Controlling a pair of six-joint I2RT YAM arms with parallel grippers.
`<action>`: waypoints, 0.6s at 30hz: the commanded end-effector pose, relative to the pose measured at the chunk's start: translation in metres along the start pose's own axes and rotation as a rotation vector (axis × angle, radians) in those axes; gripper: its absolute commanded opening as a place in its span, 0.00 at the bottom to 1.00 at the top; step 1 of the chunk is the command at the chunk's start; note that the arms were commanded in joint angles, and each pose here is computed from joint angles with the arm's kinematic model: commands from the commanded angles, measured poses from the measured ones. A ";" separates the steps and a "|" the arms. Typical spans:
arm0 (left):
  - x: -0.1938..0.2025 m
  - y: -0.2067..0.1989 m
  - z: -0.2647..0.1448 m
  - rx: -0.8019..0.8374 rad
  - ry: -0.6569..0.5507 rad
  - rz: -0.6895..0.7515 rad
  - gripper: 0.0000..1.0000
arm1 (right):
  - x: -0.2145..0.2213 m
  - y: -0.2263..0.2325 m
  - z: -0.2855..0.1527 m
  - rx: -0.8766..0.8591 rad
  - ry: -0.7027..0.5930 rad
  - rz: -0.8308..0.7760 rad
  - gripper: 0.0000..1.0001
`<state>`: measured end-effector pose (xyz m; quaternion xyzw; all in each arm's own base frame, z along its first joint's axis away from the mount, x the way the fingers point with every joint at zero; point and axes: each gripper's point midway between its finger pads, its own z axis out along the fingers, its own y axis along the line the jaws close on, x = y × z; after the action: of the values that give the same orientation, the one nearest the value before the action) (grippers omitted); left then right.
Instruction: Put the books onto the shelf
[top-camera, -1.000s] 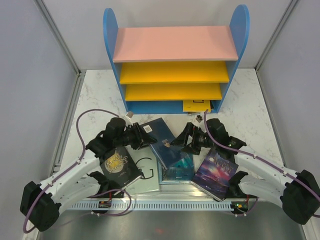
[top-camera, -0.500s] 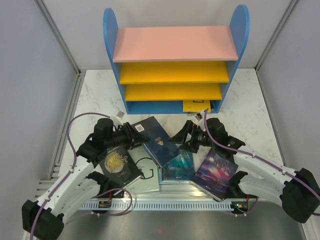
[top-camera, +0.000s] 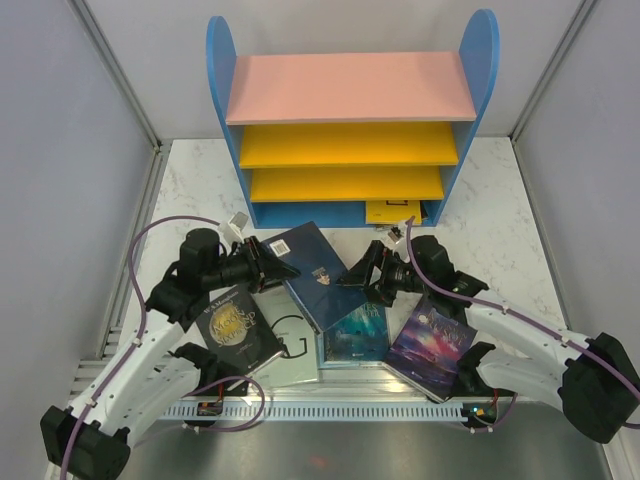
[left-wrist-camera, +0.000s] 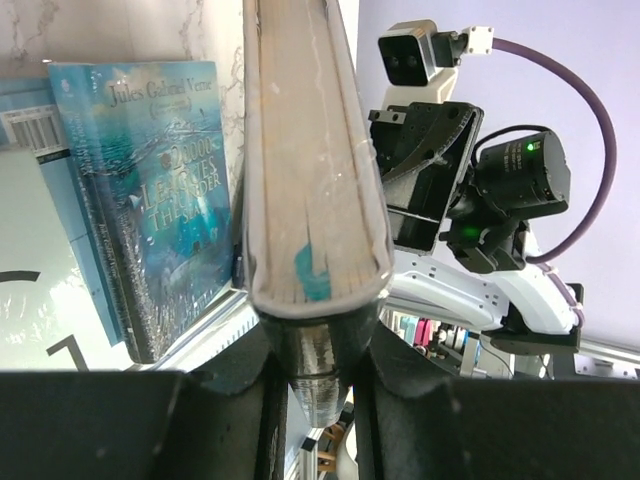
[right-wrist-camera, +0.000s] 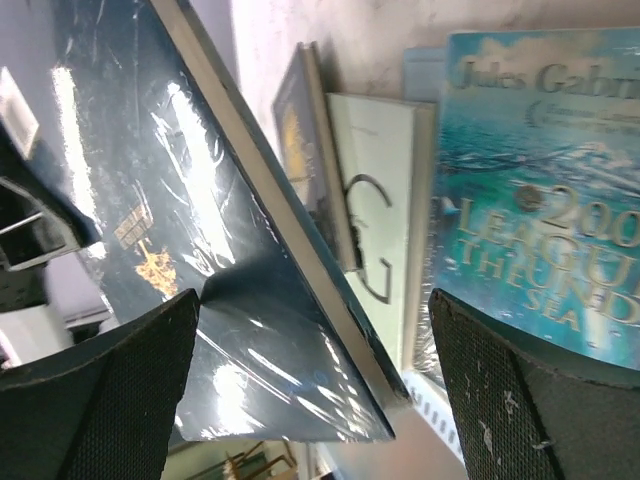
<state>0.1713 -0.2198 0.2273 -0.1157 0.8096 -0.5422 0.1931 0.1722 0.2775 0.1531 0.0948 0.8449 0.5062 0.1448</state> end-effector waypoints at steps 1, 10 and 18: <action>-0.003 -0.079 -0.024 0.289 -0.005 0.164 0.02 | 0.006 0.021 -0.001 -0.113 0.031 0.016 0.98; -0.013 -0.085 -0.028 0.353 -0.024 0.128 0.02 | 0.010 0.059 -0.021 -0.400 0.022 0.094 0.61; -0.009 -0.059 -0.016 0.316 0.026 0.065 0.04 | 0.013 0.065 -0.031 -0.465 0.015 0.100 0.02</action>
<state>0.1862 -0.2178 0.2591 -0.1213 0.7526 -0.6122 0.2099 0.1561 0.2849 0.2347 0.1007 0.6921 0.7002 0.1437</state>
